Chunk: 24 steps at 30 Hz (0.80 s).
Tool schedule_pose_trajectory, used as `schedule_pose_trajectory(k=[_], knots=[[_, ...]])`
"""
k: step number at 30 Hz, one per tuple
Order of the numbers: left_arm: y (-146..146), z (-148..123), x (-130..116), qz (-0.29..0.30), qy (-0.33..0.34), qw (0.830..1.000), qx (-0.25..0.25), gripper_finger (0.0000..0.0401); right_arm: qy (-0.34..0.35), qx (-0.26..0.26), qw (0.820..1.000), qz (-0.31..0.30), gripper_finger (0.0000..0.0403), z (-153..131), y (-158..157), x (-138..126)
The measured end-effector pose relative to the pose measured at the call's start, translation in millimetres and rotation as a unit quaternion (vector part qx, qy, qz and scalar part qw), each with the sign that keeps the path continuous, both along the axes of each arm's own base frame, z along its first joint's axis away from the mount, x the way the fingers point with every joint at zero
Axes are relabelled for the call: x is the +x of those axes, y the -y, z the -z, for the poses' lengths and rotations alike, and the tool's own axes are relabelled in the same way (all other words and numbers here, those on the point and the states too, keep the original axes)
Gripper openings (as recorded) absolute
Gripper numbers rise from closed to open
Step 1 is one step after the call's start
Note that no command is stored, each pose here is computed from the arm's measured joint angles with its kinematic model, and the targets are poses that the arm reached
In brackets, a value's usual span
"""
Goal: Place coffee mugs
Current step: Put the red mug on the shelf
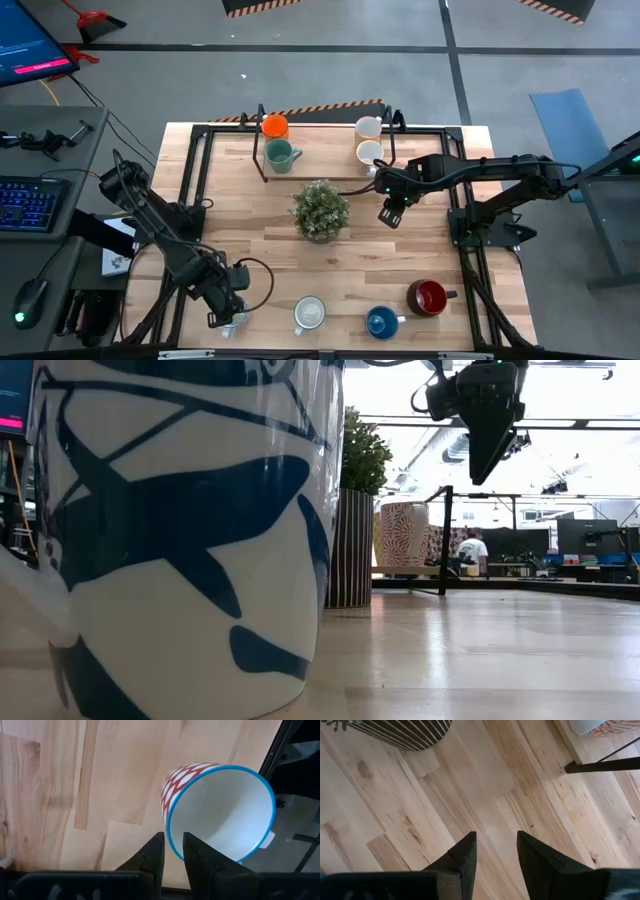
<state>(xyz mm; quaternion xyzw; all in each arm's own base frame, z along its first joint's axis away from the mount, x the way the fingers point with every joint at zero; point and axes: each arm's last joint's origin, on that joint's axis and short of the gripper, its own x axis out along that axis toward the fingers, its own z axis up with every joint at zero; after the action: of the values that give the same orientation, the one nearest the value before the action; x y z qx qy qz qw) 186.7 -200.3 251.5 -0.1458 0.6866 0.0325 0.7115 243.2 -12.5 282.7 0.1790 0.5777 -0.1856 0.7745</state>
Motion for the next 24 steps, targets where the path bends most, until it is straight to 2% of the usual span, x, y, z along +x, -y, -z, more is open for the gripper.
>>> schedule_pose_trajectory(k=[10, 16, 24], knots=[[2.1, 0.9, 4.2, 0.005, 0.031, 0.999, 0.008, 0.006, 0.0, 0.0, 1.0, -0.001, 0.0119, 0.0, 0.0, 0.0], [6.9, 8.8, 8.8, 0.014, 0.028, 0.999, 0.016, 0.006, 0.0, 0.0, 1.0, -0.001, 0.0119, -0.1, 0.0, -0.1], [12.2, 29.0, 16.6, 0.015, 0.021, 0.998, 0.06, 0.006, 0.002, 0.0, 1.0, -0.002, 0.0119, -0.2, -0.1, 0.4]])
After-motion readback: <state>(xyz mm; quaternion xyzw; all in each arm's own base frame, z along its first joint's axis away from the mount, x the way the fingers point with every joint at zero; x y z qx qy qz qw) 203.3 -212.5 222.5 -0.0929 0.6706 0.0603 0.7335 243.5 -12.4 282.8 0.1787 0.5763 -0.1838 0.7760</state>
